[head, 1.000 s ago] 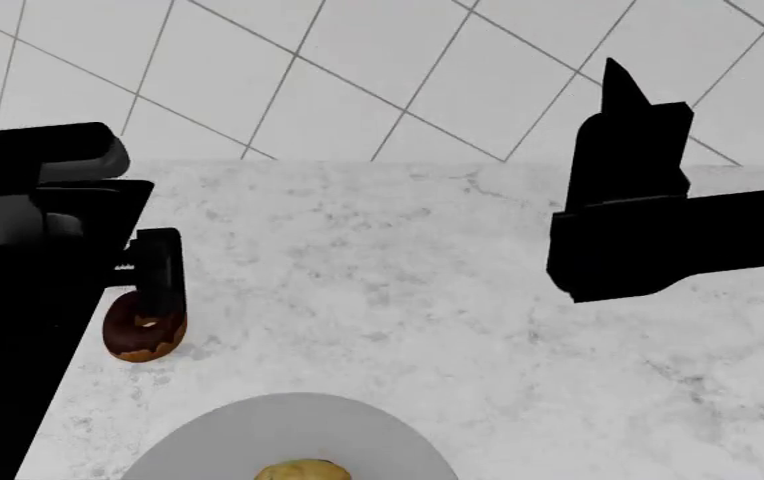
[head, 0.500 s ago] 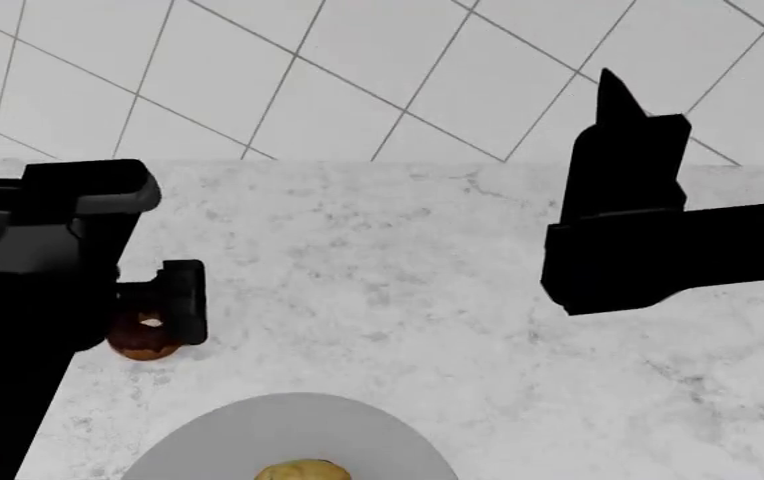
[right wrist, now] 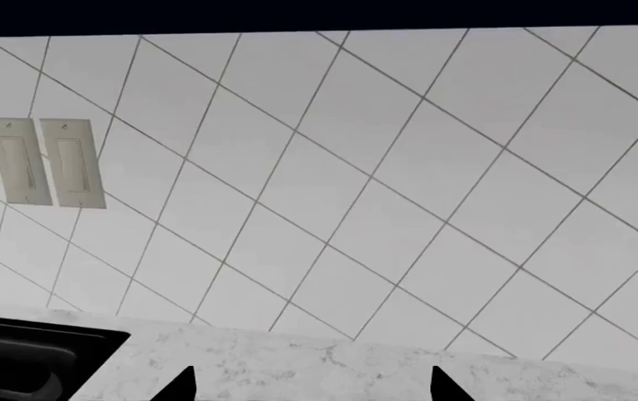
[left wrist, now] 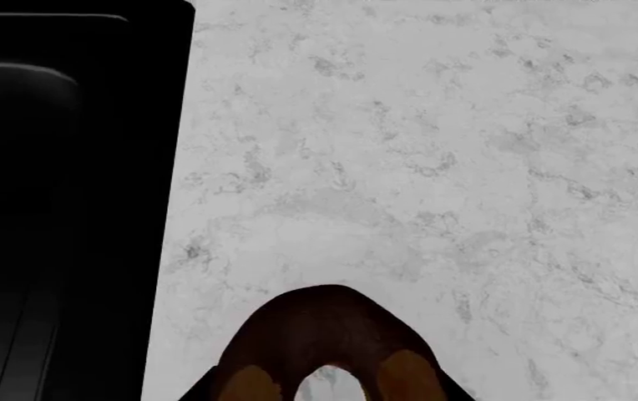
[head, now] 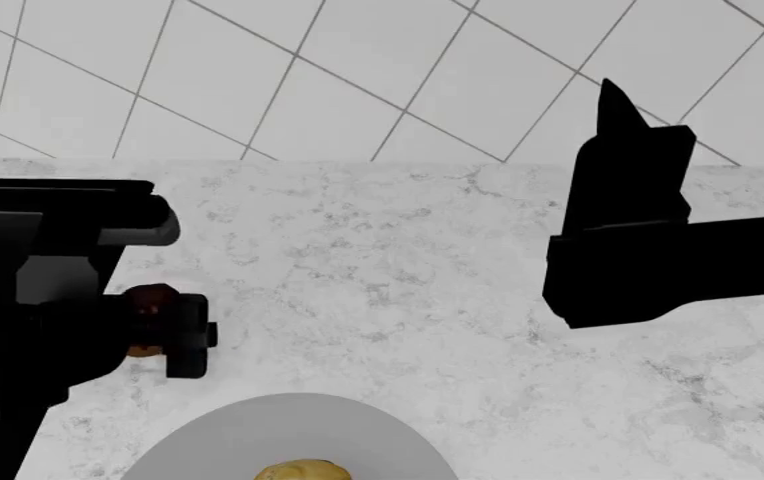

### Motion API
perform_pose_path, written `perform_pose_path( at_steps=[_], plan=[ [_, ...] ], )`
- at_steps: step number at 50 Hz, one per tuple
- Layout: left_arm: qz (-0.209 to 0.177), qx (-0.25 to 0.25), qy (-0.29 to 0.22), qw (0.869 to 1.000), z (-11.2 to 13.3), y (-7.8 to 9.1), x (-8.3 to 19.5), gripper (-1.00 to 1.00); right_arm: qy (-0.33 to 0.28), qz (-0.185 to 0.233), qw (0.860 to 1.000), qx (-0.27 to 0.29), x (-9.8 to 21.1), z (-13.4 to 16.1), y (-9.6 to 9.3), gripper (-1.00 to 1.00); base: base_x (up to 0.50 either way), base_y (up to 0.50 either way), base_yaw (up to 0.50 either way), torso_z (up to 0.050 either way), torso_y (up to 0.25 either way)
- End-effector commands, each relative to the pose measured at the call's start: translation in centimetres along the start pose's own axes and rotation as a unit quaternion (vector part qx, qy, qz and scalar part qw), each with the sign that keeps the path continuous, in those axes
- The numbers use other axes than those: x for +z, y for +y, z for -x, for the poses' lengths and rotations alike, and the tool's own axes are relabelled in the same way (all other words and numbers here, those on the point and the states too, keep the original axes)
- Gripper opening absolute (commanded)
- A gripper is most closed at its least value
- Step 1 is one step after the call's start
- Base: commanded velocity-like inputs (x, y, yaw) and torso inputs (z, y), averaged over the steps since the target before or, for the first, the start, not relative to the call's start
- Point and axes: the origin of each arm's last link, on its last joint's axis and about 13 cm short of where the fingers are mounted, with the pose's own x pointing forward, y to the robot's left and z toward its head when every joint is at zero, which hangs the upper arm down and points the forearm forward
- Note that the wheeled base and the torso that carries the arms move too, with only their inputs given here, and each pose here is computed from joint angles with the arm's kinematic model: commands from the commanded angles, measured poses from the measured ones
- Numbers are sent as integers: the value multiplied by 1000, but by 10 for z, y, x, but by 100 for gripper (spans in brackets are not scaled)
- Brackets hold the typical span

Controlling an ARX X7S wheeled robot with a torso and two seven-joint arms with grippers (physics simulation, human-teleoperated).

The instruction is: Place the pastries on the plates.

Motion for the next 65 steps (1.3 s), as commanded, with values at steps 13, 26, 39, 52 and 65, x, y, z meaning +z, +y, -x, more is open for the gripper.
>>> perform_pose_path(
  at_steps=[13, 26, 39, 52, 65],
  plan=[
    [7, -22, -125, 992, 88, 1, 33, -100, 1, -4, 1000, -4, -1, -1, 0, 100, 0, 0, 0, 0, 0],
    [1, -35, -241, 970, 188, 3, 26, -100, -56, 12, 998, -7, -13, -15, 2, 100, 0, 0, 0, 0, 0],
    [36, -42, -245, 968, 183, 7, 9, -100, -53, 12, 998, -33, -23, -30, -1, 100, -330, 163, 0, 0, 0],
    [50, -39, -232, 971, 183, 10, 2, -100, -49, 0, 998, -39, -27, -26, -2, 100, -500, 265, 0, 0, 0],
    [53, -39, -224, 972, 183, 11, -2, -100, -55, -10, 998, -37, -26, -24, -1, 100, -454, 229, 0, 0, 0]
  ],
)
